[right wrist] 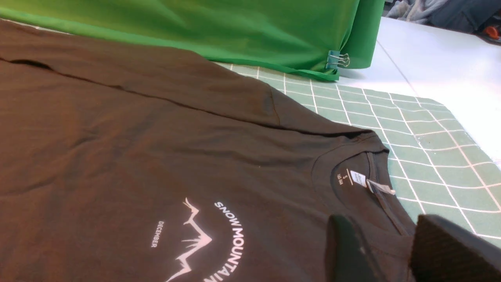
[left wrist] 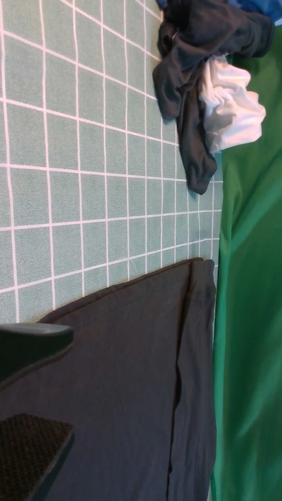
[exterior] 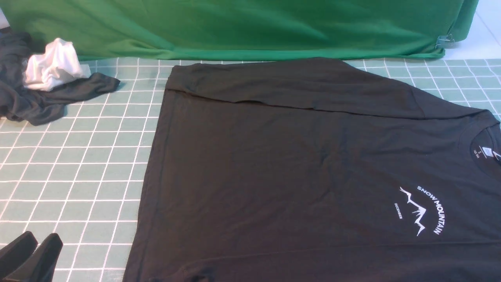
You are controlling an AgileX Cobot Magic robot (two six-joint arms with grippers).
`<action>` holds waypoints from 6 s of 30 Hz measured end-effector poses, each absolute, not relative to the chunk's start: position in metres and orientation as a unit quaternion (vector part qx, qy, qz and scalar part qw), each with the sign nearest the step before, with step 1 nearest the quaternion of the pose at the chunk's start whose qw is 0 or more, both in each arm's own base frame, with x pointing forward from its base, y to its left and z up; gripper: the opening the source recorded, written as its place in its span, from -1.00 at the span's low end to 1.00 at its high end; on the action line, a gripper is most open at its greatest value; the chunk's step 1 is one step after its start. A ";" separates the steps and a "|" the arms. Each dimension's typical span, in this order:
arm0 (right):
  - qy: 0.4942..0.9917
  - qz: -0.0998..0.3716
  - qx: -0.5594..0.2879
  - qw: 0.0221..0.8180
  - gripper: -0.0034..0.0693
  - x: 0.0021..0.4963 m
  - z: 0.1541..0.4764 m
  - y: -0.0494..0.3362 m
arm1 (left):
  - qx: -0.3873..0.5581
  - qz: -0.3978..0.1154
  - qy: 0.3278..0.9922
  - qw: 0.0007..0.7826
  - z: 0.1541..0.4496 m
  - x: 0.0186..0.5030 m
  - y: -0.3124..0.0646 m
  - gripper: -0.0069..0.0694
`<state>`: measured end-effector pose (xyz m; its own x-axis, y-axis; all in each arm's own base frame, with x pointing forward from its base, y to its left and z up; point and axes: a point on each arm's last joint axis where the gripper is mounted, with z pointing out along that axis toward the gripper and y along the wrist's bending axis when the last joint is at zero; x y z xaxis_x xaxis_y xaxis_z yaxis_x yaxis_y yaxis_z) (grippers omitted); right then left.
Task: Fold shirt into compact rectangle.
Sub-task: 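Grasp the left edge of the dark T-shirt lying flat on the table, then fold the left side of the black T-shirt inward over its body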
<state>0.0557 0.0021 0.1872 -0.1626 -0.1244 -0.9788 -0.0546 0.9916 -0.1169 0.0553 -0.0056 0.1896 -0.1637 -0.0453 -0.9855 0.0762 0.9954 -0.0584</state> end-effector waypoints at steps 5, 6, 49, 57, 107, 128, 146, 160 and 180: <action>0.762 -0.027 -0.059 0.644 -0.24 0.056 0.187 0.002 | 0.010 -0.047 0.761 0.647 0.190 0.055 -0.006 -0.20; 0.762 -0.027 -0.059 0.644 -0.24 0.056 0.187 0.002 | 0.010 -0.047 0.761 0.647 0.190 0.055 -0.006 -0.20; 0.762 -0.027 -0.059 0.644 -0.24 0.056 0.187 0.002 | 0.029 -0.020 0.760 0.649 0.190 0.055 -0.004 -0.20; 0.750 -0.037 -0.068 0.657 -0.24 0.056 0.190 0.002 | 0.045 -0.001 0.753 0.656 0.192 0.056 -0.003 -0.20; 0.880 0.026 -0.093 0.466 -0.82 0.124 0.361 0.013 | -0.055 -0.238 0.964 0.106 0.263 0.165 -0.049 -0.79; 0.895 0.023 -0.103 0.434 -0.75 0.140 0.353 0.014 | 0.030 -0.096 0.993 0.056 0.181 0.183 -0.101 0.36; 0.894 0.023 -0.103 0.435 -0.69 0.140 0.353 0.014 | -0.006 -0.108 0.993 0.055 0.168 0.191 -0.107 0.48; 0.894 0.023 -0.103 0.435 -0.62 0.140 0.353 0.014 | 0.010 -0.088 0.995 0.040 0.157 0.194 -0.106 0.42; 0.894 0.023 -0.103 0.435 -0.53 0.140 0.353 0.014 | 0.028 -0.115 0.988 0.097 0.192 0.195 -0.107 -0.79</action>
